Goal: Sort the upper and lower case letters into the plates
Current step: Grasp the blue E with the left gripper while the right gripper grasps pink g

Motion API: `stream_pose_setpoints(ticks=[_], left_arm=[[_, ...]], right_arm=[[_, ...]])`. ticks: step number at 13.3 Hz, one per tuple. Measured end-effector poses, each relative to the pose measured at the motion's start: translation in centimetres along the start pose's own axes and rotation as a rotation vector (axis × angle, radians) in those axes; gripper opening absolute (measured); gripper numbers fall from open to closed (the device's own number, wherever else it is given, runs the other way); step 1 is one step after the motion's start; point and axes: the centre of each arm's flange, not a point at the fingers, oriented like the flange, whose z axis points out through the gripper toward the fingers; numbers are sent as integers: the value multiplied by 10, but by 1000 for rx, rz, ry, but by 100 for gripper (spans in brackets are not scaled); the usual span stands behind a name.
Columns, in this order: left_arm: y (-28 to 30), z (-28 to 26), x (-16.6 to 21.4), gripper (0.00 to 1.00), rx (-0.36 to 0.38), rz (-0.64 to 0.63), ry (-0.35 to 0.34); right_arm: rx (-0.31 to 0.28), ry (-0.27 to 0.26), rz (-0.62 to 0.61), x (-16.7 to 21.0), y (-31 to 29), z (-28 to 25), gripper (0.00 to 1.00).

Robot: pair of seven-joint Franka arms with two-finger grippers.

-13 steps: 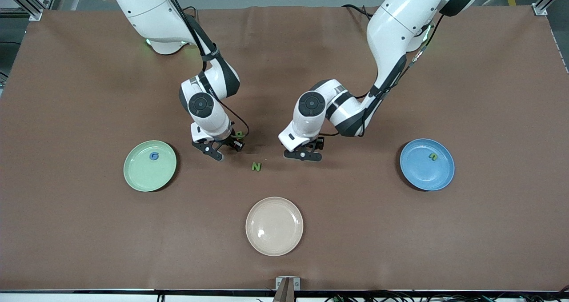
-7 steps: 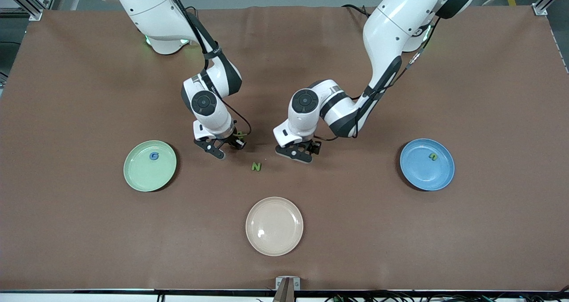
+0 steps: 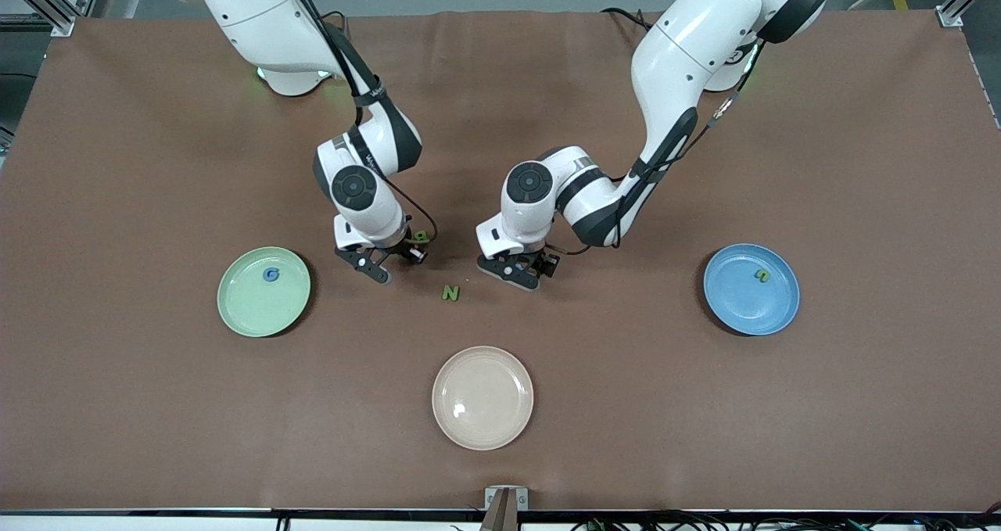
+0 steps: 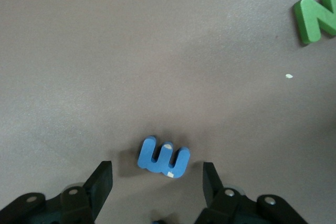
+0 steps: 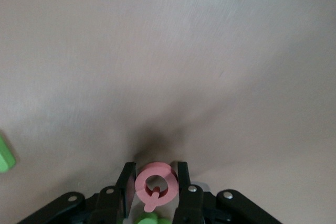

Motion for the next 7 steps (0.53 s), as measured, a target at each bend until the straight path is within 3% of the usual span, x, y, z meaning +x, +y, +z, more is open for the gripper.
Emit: stream_pose_setpoints(ticks=[3,7], left_arm=[[4,-1,0,67,-1,8,2],[6,4,-2,67,-1,14,-5]], right_arm=[[-5,-29,-114,82,41,-59,37],[15,-29,-308,189,151,-82,37]])
